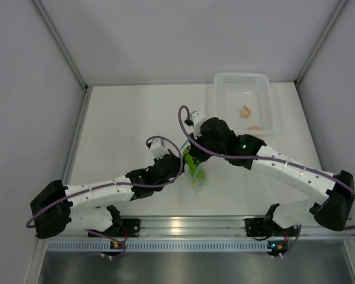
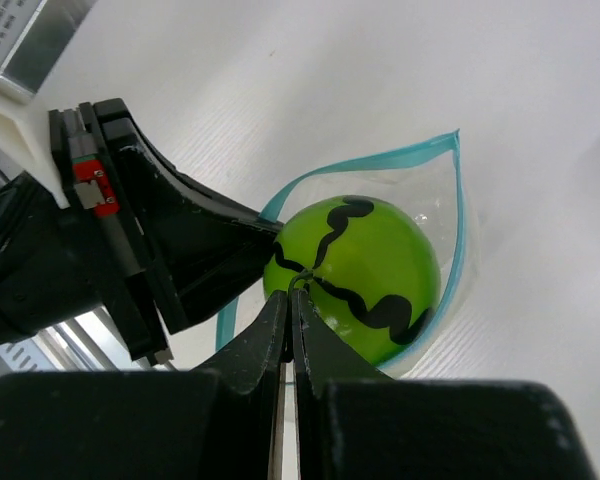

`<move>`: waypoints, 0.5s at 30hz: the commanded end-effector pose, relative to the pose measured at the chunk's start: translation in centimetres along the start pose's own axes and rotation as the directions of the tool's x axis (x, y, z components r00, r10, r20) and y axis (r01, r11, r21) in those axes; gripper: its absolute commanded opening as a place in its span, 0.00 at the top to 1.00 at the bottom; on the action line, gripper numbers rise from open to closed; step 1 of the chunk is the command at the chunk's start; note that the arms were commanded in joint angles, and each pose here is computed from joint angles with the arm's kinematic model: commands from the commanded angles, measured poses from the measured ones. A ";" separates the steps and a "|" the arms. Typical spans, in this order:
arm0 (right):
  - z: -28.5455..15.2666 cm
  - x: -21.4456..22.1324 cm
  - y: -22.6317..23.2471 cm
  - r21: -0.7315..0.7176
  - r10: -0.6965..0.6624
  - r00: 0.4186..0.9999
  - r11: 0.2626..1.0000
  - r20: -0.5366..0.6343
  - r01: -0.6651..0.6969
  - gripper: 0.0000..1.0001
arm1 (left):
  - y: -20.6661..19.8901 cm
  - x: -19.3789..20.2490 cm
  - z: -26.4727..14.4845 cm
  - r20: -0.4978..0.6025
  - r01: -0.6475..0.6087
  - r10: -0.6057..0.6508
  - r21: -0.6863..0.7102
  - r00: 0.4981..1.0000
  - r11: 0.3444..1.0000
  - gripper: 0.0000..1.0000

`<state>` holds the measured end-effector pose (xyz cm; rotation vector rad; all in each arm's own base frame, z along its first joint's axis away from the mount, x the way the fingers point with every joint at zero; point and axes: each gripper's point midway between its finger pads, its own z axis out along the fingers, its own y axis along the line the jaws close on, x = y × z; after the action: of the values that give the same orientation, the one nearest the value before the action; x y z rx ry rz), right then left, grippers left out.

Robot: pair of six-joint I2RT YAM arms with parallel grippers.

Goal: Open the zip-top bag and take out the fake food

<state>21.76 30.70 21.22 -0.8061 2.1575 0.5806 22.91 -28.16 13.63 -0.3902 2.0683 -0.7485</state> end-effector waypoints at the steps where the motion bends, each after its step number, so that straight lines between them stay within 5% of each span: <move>1: -1.7 -2.9 1.8 -0.071 0.010 0.993 0.997 0.116 -0.002 1.00 | -0.7 -1.2 0.0 0.044 0.027 -0.026 -0.011 0.999 1.000 1.00; 15: -6.3 -7.5 1.9 -0.133 0.084 0.944 0.990 0.319 -0.043 1.00 | -0.1 -0.7 0.5 0.042 0.041 -0.040 -0.034 0.998 0.999 1.00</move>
<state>20.67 30.58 27.37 -0.7300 1.9824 0.7565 23.02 -27.70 12.54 -0.4333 2.0855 -0.7084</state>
